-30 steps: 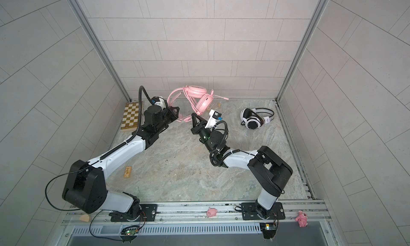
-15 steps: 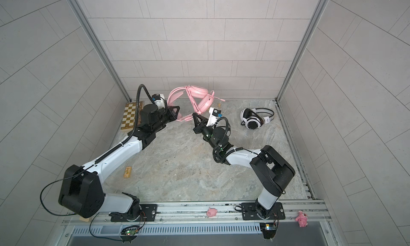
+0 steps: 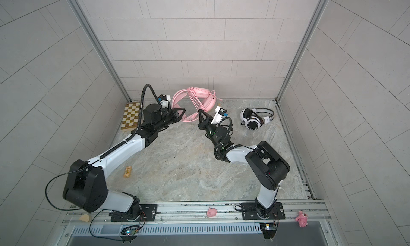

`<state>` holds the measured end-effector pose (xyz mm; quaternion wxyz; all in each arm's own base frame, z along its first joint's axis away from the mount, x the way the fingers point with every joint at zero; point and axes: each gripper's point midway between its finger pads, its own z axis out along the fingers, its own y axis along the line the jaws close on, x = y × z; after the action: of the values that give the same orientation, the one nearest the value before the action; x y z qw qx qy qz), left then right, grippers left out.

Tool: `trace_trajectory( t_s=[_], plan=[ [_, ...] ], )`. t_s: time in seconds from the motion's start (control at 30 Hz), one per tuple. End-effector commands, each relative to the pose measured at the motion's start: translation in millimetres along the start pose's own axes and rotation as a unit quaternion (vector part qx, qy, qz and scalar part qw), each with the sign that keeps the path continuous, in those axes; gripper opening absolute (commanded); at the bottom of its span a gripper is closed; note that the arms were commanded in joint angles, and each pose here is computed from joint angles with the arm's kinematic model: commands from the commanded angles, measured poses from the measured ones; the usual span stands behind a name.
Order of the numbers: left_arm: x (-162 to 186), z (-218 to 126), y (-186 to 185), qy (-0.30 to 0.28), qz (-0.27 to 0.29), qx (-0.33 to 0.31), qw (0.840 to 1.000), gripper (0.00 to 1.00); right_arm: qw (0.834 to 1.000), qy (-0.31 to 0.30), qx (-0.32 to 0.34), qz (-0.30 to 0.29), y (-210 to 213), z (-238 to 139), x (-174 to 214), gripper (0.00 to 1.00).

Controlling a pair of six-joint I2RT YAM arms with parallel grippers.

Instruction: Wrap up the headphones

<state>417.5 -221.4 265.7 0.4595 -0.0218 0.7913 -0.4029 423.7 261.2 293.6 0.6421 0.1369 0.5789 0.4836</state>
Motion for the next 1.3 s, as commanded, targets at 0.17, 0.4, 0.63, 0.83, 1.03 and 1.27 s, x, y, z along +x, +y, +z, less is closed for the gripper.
trace_trajectory(
  t_s=[0.17,0.4,0.63,0.83,1.03,1.27],
  plan=[
    [21.5,0.2,-0.8,0.060,-0.002,0.037,0.998,0.00,0.992,-0.122,-0.020,-0.005,22.6,10.7,-80.4,0.00],
    [12.1,-2.4,2.5,0.050,-0.013,0.040,0.998,0.00,0.994,-0.055,0.023,-0.088,-10.5,-0.6,-43.3,0.00],
    [11.2,-1.1,9.0,0.051,-0.022,0.034,0.998,0.00,0.992,0.013,0.017,-0.128,-18.9,-10.5,-10.6,0.00],
    [12.4,1.5,10.8,0.056,-0.027,0.034,0.998,0.00,0.982,0.089,0.002,-0.166,-17.0,-24.6,20.3,0.00],
    [13.7,2.4,14.3,0.065,-0.022,0.024,0.997,0.10,0.967,0.140,0.024,-0.210,-31.2,-42.3,39.2,0.00],
    [20.8,9.0,21.3,0.084,-0.026,0.015,0.996,0.24,0.951,0.172,0.048,-0.252,-41.5,-48.0,49.3,0.00]
  ],
)
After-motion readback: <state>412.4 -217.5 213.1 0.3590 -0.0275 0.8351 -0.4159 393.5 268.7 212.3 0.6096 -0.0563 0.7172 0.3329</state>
